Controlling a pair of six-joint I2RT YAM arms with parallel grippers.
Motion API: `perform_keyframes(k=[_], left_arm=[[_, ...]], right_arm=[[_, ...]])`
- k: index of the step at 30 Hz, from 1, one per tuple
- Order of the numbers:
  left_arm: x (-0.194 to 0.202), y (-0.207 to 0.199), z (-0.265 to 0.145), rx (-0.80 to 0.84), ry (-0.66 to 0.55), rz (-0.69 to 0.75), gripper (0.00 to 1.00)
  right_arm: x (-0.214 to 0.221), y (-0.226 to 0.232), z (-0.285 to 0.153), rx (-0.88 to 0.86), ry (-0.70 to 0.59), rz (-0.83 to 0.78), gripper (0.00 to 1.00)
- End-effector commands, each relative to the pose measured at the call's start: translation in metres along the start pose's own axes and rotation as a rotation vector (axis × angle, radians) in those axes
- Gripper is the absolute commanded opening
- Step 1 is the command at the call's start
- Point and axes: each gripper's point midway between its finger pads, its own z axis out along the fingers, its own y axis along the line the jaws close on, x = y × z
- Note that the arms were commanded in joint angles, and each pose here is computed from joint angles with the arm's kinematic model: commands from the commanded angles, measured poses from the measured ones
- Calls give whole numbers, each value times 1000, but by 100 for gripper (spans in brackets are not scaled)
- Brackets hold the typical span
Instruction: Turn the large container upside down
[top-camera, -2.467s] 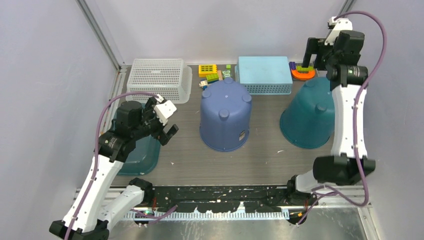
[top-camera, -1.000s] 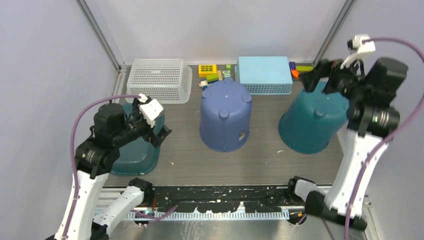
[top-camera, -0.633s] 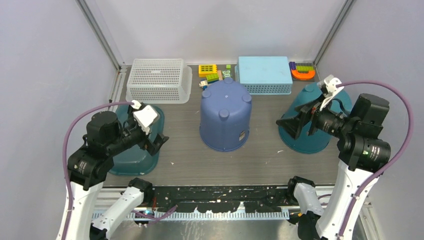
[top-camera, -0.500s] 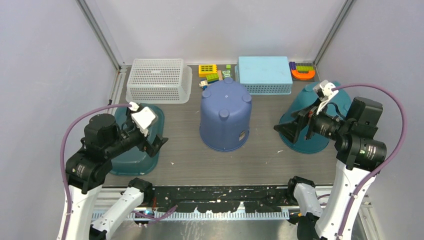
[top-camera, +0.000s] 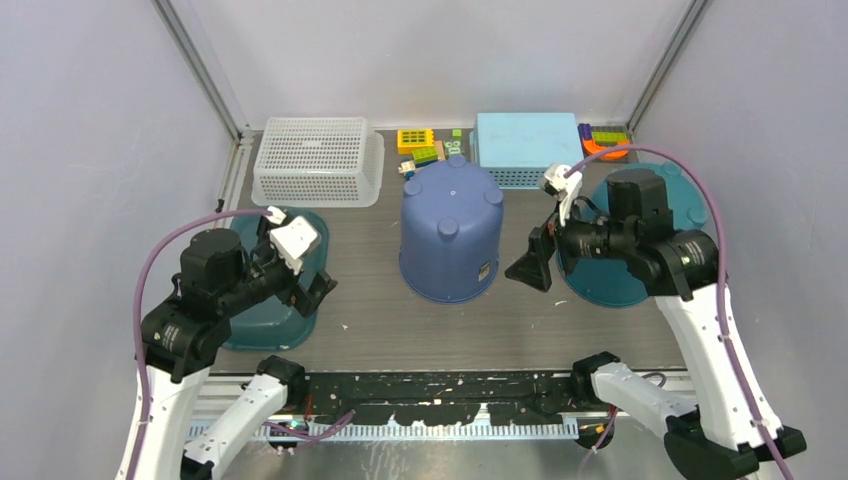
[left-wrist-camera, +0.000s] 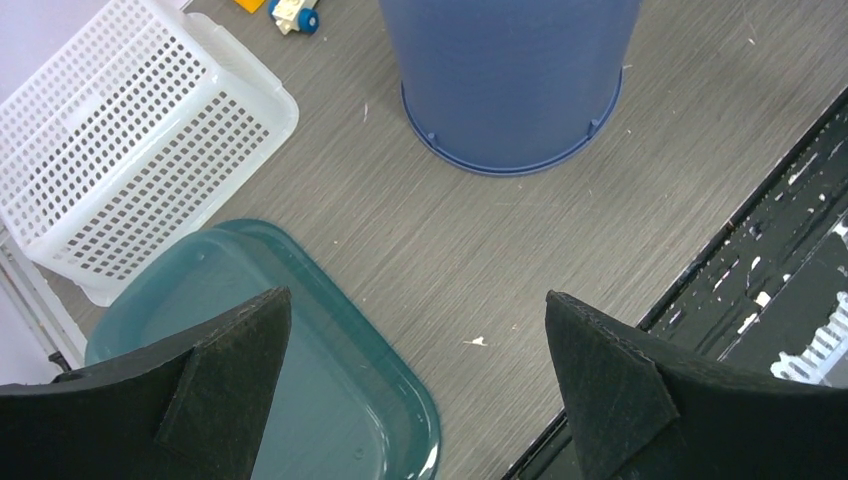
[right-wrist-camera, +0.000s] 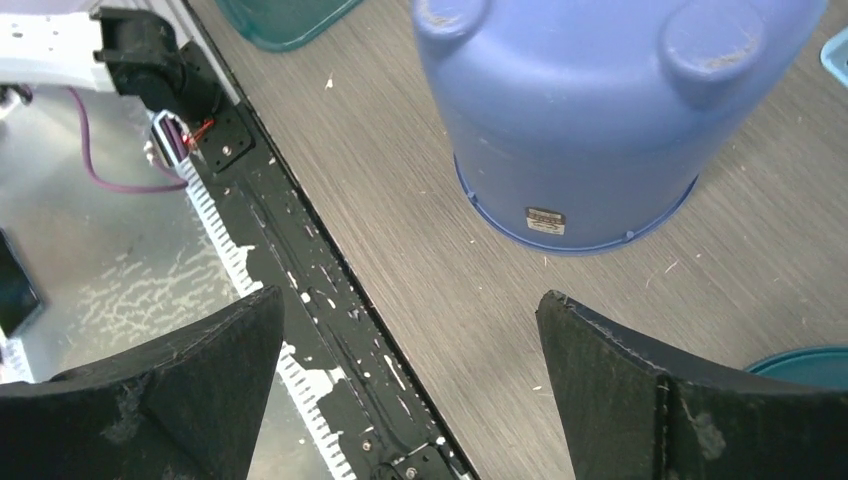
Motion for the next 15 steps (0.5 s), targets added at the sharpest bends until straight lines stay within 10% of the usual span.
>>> perform_keyframes(k=[1,15], left_arm=[[9,-13,-10,49,4,39,100],[23,-49,-27,201,-7,77,100]], right_arm=[[-11,43,-39,-57,-125,-218,100],[65,91,-71,-192,-104,-444,100]])
